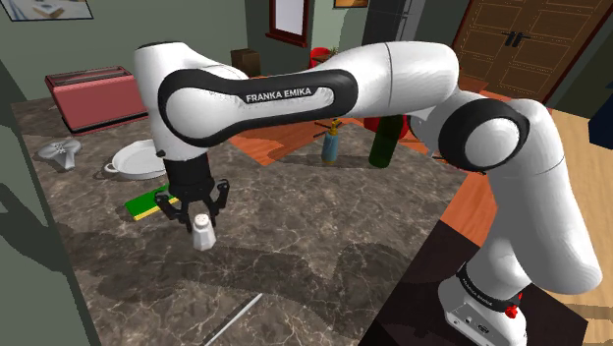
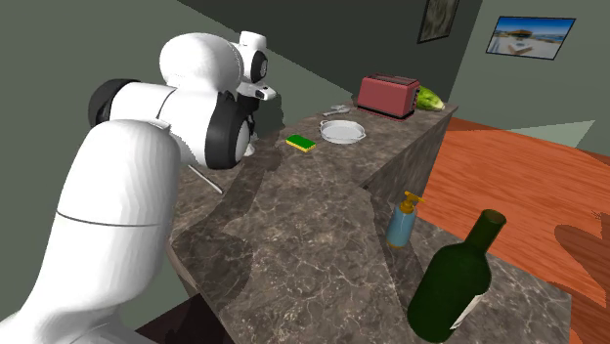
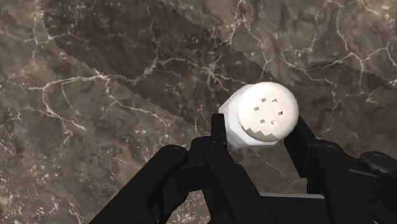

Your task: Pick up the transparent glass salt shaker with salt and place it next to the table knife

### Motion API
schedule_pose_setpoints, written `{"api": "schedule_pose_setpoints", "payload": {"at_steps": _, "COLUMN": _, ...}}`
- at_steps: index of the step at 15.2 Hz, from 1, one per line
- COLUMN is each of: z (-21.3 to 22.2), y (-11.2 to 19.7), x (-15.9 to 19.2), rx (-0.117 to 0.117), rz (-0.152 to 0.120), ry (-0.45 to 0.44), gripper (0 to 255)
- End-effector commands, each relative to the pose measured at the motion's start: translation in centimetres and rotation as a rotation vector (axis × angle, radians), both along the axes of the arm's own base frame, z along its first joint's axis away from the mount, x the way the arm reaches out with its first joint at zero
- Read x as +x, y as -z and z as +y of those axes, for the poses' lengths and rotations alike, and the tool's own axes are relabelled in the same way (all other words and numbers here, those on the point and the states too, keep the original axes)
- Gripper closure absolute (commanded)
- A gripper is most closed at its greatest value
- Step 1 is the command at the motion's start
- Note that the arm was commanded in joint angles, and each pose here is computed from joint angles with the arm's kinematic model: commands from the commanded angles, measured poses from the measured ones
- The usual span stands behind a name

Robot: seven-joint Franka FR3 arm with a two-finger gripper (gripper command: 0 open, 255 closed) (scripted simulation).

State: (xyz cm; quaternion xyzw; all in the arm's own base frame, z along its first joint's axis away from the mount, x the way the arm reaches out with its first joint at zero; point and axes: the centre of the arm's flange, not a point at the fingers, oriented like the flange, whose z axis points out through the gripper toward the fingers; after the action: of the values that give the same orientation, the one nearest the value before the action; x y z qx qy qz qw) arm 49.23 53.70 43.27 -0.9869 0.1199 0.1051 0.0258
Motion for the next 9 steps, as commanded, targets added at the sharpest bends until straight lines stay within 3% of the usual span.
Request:
{"api": "schedule_pose_setpoints", "payload": {"at_steps": 1, "z": 2.4, "y": 0.3, "x": -0.6, "rx": 0.0, "rz": 0.0, "ry": 0.002, "gripper": 255}}
{"api": "schedule_pose_setpoints", "payload": {"at_steps": 2, "z": 4.1, "y": 0.7, "x": -1.0, "rx": 0.0, "rz": 0.0, "ry": 0.002, "gripper": 255}}
{"api": "schedule_pose_setpoints", "payload": {"at_steps": 9, "z": 4.1, "y": 4.4, "x": -1.0, "rx": 0.0, "rz": 0.0, "ry": 0.002, "gripper": 255}}
